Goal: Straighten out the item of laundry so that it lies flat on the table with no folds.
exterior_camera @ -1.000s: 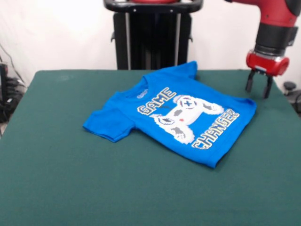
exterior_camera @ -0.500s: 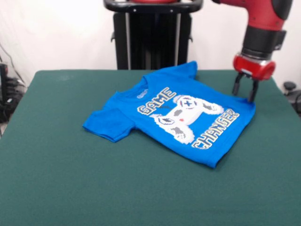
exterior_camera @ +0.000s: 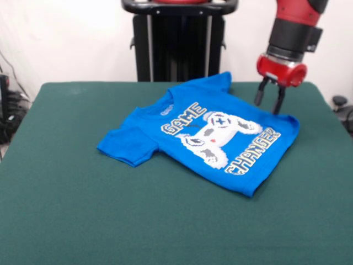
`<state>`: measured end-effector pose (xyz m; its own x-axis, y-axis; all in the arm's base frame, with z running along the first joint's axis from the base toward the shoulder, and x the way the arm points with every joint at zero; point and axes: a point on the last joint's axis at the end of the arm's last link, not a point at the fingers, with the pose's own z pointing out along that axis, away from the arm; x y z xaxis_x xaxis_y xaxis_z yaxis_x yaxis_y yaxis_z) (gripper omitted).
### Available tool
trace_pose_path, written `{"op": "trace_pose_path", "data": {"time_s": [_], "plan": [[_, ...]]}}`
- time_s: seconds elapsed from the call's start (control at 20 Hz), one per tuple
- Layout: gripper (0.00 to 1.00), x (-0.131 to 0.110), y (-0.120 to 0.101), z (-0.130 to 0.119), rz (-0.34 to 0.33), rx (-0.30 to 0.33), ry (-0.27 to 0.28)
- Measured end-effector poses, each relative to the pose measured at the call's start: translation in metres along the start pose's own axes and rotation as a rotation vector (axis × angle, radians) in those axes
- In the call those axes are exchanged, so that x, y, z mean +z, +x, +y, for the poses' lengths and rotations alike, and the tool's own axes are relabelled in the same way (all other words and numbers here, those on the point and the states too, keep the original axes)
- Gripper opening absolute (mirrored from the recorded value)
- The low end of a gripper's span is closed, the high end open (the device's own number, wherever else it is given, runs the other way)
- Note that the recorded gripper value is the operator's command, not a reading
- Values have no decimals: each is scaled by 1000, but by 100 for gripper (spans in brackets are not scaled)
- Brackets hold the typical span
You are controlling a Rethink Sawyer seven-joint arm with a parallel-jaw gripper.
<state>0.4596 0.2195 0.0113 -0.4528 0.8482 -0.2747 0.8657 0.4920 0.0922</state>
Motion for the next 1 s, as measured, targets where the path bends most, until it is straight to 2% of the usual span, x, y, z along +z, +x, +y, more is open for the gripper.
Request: {"op": "trace_pose_path", "data": {"time_s": [0.3,0.55,0.6,0.7,1.0], "plan": [[100,-13,-29,2,-6,36,2],[100,-14,-52,-1,-6,30,-9],[100,-11,-66,-8,-4,25,-5],[100,-6,-79,-17,-1,22,5],[100,1,-96,-46,17,17,43]]}}
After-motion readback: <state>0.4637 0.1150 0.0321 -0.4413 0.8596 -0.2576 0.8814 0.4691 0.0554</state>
